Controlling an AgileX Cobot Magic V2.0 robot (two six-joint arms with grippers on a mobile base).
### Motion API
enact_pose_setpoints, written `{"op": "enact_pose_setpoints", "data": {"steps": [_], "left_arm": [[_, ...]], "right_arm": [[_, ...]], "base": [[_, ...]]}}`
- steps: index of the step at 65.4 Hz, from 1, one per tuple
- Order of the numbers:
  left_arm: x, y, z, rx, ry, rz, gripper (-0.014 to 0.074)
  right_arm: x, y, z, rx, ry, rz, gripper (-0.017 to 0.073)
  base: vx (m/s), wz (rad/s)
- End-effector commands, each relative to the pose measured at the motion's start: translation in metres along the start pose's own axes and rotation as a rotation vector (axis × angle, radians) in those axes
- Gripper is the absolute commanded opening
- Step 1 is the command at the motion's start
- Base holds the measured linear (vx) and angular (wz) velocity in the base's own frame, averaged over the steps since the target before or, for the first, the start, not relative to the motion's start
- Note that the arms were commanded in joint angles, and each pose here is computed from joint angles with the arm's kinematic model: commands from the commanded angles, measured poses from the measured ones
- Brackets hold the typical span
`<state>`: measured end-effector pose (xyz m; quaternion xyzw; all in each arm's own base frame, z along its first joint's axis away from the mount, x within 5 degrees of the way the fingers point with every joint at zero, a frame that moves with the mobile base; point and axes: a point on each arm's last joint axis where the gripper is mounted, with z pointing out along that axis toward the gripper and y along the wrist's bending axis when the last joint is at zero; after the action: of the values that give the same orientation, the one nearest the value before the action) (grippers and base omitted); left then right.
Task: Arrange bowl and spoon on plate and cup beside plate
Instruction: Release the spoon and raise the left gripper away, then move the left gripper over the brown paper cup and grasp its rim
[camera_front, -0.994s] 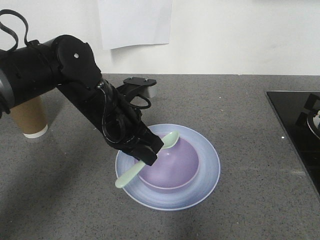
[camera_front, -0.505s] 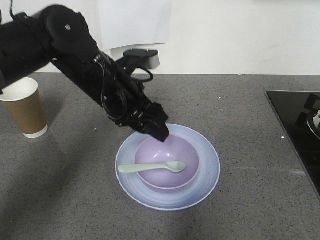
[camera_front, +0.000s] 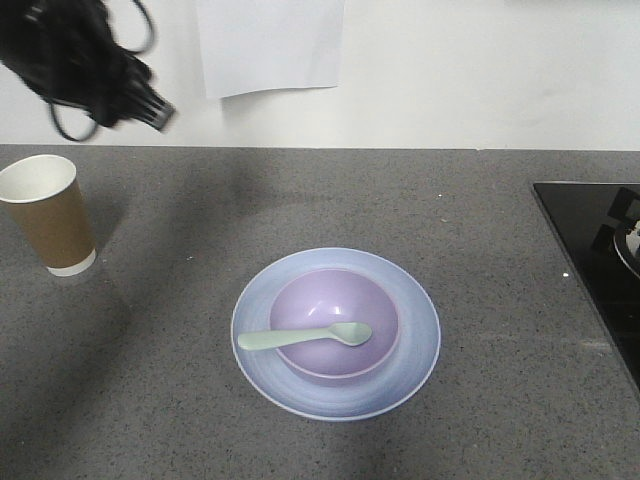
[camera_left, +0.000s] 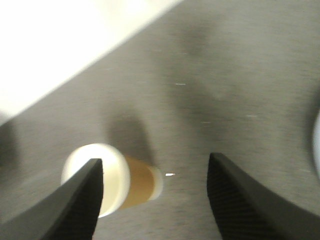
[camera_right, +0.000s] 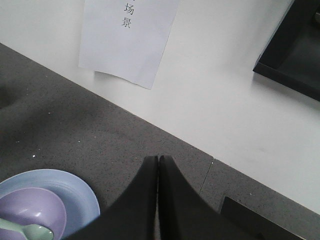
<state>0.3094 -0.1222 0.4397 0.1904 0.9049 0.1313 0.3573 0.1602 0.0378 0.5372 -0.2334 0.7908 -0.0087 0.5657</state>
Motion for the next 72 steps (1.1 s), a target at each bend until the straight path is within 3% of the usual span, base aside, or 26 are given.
{"op": "enact_pose_setpoints", "data": {"steps": [1,14,25,31,42,54,72], "left_arm": [[0.002,0.044,-0.031,-0.164,-0.106,-0.087,0.0444],[0.021,0.109,-0.025,-0.278,-0.1,-0.252,0.0444],[0.034,0.144,-0.008,-0.196,-0.116,-0.438,0.0444],[0.039,0.151,0.008,-0.1,-0.091,-0.506,0.0444],[0.048,0.156,0.047,0.02,0.011,-0.582,0.0444],[0.052,0.152,0.079,0.074,0.1,-0.603,0.0444],[0.055,0.15,0.11,0.087,0.152,-0.605,0.0444]], "right_arm": [[-0.009,-0.004,-0.008,0.038,-0.082,0.001,-0.0005],[-0.008,-0.003,-0.007,0.034,-0.072,0.001,-0.0005],[-0.007,-0.003,-0.007,0.032,-0.066,0.001,-0.0005],[-0.007,-0.003,-0.007,0.031,-0.064,0.001,-0.0005],[-0.007,-0.003,-0.007,0.025,-0.065,0.005,-0.0005],[-0.007,-0.003,-0.007,0.024,-0.062,0.005,-0.0005],[-0.007,-0.002,-0.007,0.022,-0.059,0.005,-0.0005]], "base": [[0.0,0.0],[0.0,0.0],[0.0,0.0],[0.0,0.0],[0.0,0.0],[0.0,0.0],[0.0,0.0]]}}
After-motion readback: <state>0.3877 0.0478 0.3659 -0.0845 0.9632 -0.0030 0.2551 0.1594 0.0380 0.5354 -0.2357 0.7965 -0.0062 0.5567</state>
